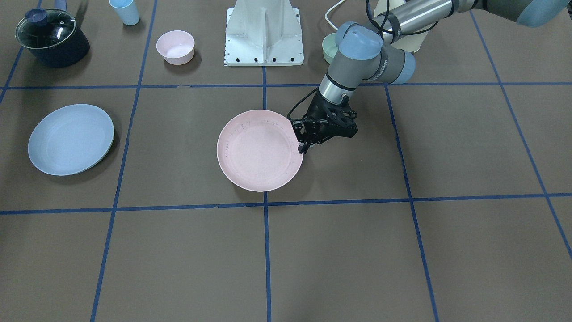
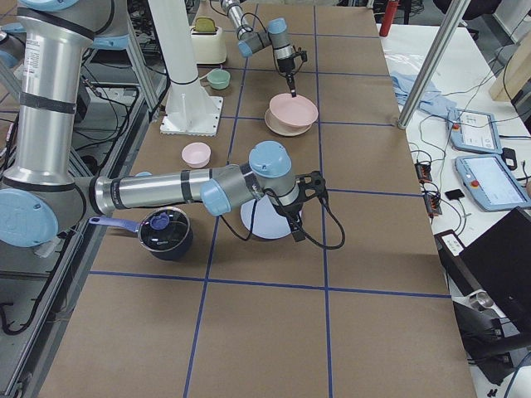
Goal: Stack three plates with pink and blue
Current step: 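Lift the pink plate with the left gripper and carry it over the cream plate, then lower the pink plate onto the cream plate and open the left gripper, then withdraw the left gripper away from the stack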
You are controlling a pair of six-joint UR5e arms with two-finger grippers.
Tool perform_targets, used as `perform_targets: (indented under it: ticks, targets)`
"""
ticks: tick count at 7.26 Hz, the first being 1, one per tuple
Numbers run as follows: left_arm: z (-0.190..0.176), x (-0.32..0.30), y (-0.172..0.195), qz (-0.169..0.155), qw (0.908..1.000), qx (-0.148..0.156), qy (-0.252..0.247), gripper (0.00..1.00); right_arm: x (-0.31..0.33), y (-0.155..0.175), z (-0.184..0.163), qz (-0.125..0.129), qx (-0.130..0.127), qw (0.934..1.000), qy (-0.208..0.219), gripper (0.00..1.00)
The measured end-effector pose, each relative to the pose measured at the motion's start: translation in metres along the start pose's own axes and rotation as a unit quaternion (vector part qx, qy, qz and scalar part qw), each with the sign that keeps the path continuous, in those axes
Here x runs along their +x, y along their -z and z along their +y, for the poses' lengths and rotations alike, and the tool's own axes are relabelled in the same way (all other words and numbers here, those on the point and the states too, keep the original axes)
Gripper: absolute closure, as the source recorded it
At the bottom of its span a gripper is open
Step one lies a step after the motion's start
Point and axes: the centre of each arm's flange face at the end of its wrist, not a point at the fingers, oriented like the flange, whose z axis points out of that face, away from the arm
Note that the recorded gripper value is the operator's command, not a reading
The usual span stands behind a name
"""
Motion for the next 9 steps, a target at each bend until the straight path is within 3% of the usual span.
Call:
perform_targets:
  ticks: [1, 2, 3, 5, 7, 9]
  targets:
    - [0.005, 0.002, -0.002, 0.0, 1.0, 0.002, -0.002, 1.0, 0.0, 0.0, 0.0, 0.0, 0.0, 1.0, 0.0, 0.0]
    - [0.009, 0.003, -0.004, -0.002, 1.0, 0.002, -0.003, 0.88, 0.0, 0.0, 0.0, 0.0, 0.0, 1.0, 0.0, 0.0]
    - [0.011, 0.003, -0.005, -0.003, 1.0, 0.002, -0.004, 0.69, 0.0, 0.0, 0.0, 0.0, 0.0, 1.0, 0.0, 0.0]
    - [0.017, 0.002, -0.009, -0.005, 1.0, 0.004, -0.005, 0.45, 0.0, 0.0, 0.0, -0.001, 0.0, 1.0, 0.0, 0.0]
    - [0.02, 0.002, -0.011, -0.008, 0.9999, 0.007, -0.007, 0.0, 0.0, 0.0, 0.0, -0.001, 0.0, 1.0, 0.0, 0.0]
    - [0.018, 0.006, 0.0, -0.003, 0.9997, 0.003, -0.025, 0.0, 0.0, 0.0, 0.0, -0.001, -0.001, 1.0, -0.002, 0.0]
